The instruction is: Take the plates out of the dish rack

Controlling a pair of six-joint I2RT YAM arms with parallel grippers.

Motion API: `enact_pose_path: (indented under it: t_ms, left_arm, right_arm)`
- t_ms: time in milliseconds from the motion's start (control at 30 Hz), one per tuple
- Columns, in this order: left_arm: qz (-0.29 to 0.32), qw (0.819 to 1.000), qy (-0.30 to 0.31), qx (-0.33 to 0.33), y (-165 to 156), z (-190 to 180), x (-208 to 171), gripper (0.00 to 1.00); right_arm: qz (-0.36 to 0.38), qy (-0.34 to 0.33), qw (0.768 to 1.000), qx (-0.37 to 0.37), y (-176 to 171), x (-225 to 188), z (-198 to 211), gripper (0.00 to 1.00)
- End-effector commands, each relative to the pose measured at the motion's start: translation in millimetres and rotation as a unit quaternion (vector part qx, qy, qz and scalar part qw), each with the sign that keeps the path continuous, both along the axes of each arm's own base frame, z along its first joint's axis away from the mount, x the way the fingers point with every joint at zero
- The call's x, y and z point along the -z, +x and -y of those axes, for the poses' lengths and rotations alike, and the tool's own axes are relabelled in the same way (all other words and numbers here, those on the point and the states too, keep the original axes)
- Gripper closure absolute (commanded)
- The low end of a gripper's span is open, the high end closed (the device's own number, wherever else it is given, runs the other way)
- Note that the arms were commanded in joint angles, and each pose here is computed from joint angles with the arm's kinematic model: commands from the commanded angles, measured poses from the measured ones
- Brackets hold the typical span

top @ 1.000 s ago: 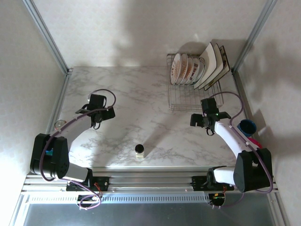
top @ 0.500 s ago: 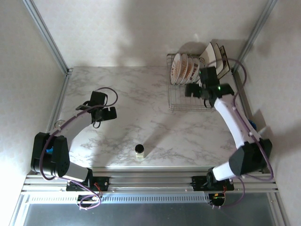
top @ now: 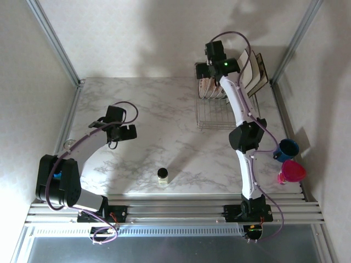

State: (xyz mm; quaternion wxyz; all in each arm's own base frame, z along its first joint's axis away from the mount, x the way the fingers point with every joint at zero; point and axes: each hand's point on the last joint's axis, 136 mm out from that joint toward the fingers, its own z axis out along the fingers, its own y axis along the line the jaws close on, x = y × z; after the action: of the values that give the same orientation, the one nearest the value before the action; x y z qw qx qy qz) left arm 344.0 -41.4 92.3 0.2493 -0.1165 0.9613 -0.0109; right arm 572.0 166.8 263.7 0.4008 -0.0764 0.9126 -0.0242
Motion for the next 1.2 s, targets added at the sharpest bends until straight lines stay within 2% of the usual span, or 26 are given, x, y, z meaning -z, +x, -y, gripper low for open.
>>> enact_pose_path:
  t_ms: [0,300,467,733,867,967,1167]
  left_arm:
    - [0.013,1.0,0.006,-0.003,1.0,-0.9,-13.7,0.0]
    - [0.015,1.0,-0.001,0.0,1.8,1.7,-10.8,0.01]
    - [0.024,1.0,-0.013,0.007,-0.7,5.2,-10.2,0.01]
    - [0.018,1.0,0.006,0.006,-3.7,-0.8,-10.3,0.0]
    - [0.021,1.0,0.007,0.004,-5.7,-1.6,-10.9,0.0]
    - [0.023,1.0,0.009,0.003,-6.9,-2.8,-12.2,0.01]
    - [0.023,1.0,0.014,0.002,-7.1,-4.5,-12.6,0.0]
  right_arm:
    - [0.007,-0.015,1.0,-0.021,6.1,4.8,-8.3,0.13]
    - [0.05,-0.027,0.998,0.002,41.5,28.0,-16.4,0.27]
    - [0.07,-0.041,0.996,0.025,55.9,37.0,-15.1,0.3]
    - [0.09,-0.037,0.993,0.06,71.0,55.2,-17.4,0.35]
    - [0.091,-0.04,0.992,0.073,73.4,64.4,-18.1,0.43]
    - [0.094,-0.042,0.991,0.081,73.6,66.0,-18.6,0.54]
    - [0.093,-0.037,0.992,0.082,70.1,62.7,-20.6,0.65]
